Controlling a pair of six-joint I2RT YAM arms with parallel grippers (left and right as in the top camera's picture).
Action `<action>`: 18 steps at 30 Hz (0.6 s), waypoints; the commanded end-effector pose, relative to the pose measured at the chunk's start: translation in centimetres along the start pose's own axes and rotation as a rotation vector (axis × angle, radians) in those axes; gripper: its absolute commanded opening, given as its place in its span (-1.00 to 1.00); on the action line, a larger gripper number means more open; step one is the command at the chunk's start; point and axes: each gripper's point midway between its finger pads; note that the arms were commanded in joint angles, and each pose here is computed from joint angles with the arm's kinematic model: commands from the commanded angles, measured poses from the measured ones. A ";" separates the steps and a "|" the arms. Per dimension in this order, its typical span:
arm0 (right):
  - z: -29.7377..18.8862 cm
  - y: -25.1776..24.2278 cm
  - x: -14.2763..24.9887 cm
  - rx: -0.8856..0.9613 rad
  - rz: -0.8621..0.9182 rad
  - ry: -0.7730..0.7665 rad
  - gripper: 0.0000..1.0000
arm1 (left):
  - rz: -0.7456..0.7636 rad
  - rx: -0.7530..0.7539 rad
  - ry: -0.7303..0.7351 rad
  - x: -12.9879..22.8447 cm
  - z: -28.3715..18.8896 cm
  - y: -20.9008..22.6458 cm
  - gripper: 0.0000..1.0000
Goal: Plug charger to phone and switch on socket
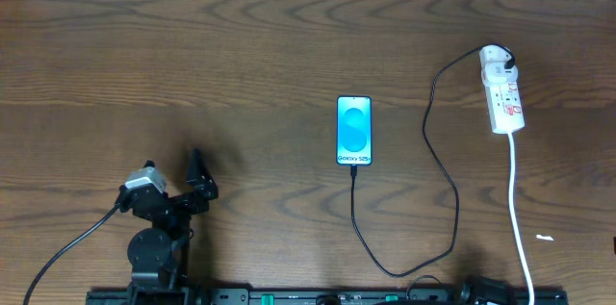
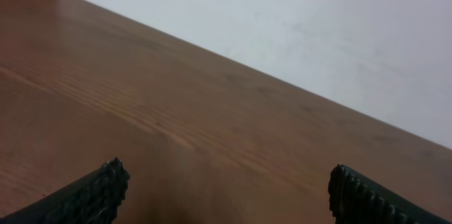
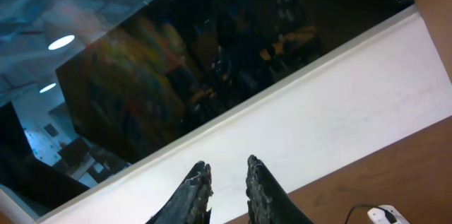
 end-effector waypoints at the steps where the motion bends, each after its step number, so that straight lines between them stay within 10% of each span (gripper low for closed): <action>1: -0.1 0.2 0.2 -0.015 0.011 0.008 -0.64 | -0.003 -0.005 0.020 0.6 0.1 0.2 0.86; 13: -0.1 0.3 0.1 -0.016 0.013 0.007 -0.52 | -0.002 -0.008 0.025 0.7 0.0 0.3 0.86; 18: -0.1 0.4 -0.2 -0.023 0.078 -0.007 -0.07 | -0.002 -0.008 0.025 0.7 0.0 0.3 0.86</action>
Point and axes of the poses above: each gripper's point midway between its finger pads, its own z axis out along the fingers, its own y axis along the line the jaws close on, x = y × z, and after that the axes turned 5 degrees about -z, right-handed
